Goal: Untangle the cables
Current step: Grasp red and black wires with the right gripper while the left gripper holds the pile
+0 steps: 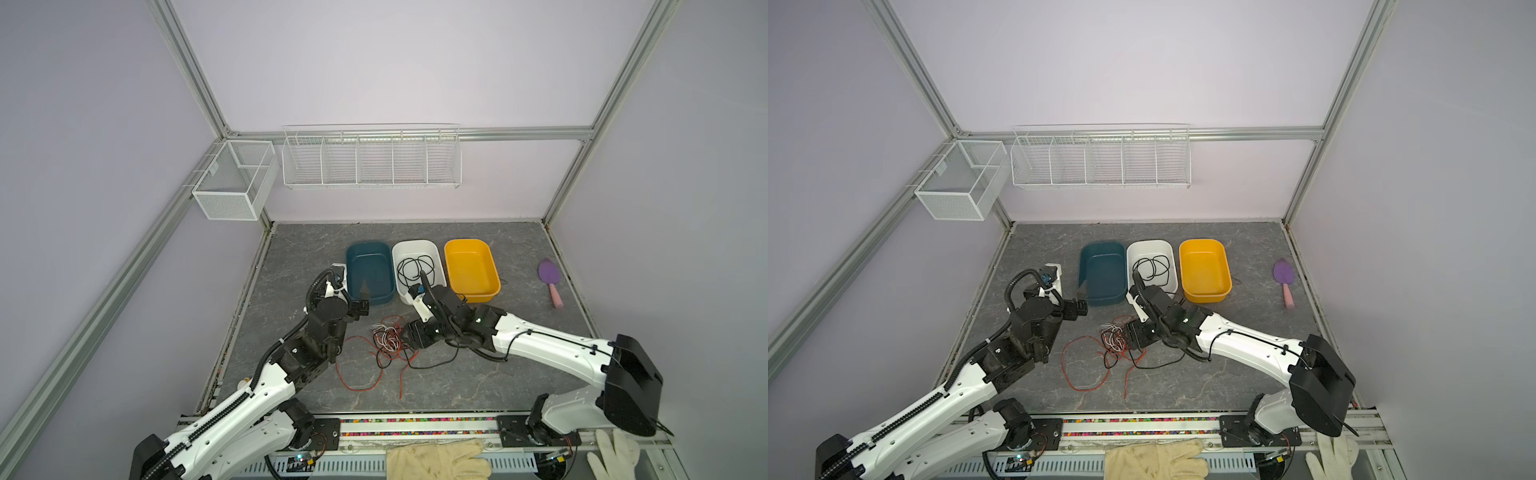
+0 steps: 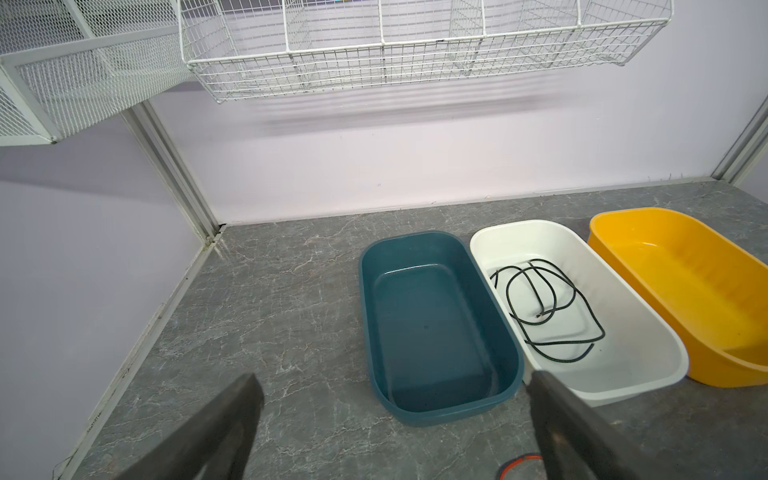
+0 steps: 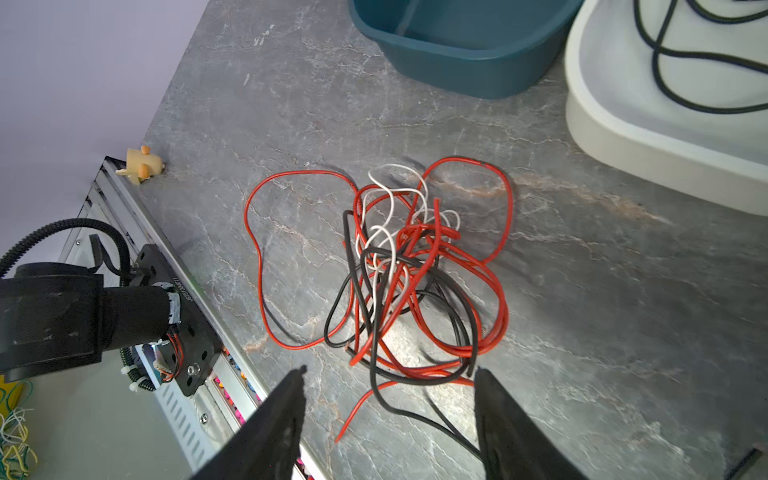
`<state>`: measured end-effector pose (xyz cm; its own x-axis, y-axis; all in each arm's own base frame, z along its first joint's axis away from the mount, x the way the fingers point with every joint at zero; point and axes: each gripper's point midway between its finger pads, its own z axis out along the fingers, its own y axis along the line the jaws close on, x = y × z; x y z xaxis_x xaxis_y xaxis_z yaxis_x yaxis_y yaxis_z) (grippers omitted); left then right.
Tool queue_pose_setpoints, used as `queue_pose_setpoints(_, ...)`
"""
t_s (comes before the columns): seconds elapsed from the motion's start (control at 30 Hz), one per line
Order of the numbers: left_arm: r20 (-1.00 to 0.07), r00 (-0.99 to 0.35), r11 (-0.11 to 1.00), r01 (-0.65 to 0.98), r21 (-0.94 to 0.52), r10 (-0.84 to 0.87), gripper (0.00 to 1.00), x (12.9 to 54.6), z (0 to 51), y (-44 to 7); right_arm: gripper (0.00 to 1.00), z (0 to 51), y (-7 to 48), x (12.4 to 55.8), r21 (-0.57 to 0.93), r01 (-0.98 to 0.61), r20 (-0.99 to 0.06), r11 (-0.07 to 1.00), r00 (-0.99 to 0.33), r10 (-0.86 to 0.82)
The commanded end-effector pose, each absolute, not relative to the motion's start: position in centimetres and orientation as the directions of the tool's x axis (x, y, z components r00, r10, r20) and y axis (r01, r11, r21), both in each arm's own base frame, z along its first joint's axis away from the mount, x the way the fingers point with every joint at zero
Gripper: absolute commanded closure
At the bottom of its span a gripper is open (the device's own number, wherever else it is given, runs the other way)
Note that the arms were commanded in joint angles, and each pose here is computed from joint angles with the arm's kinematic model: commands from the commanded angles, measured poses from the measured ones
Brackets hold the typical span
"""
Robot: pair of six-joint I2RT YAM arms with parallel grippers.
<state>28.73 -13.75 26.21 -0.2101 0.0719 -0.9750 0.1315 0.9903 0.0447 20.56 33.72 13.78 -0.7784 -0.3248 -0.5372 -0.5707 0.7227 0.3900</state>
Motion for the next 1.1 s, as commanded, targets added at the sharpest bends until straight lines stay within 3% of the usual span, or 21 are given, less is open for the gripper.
queue_pose_setpoints(0.0,-0.979,-0.199,0.991,0.131,0.015,0.041,0.01,28.8,27.5,-13.8,0.4,12.4,34.3,20.9,0.367,-0.57,-0.541,0.735,-0.774,-0.33)
queue_pose_setpoints(0.07,-0.979,-0.198,0.991,0.13,0.015,0.04,0.01,28.8,27.5,-13.7,0.46,11.8,34.5,20.8,0.359,-0.573,-0.533,0.736,-0.774,-0.342)
queue_pose_setpoints(0.43,-0.979,-0.201,0.99,0.138,0.014,0.042,0.01,28.8,27.5,-13.9,0.51,9.0,35.2,19.8,0.343,-0.58,-0.498,0.739,-0.78,-0.38)
queue_pose_setpoints(0.83,-0.972,-0.228,0.983,0.181,0.013,0.055,0.01,28.7,26.8,-14.7,0.81,8.9,34.9,19.5,0.334,-0.576,-0.504,0.746,-0.778,-0.375)
queue_pose_setpoints(1.07,-0.964,-0.258,0.971,0.24,-0.003,0.06,0.01,28.2,26.3,-15.6,0.89,11.7,34.3,19.5,0.325,-0.596,-0.554,0.735,-0.75,-0.363)
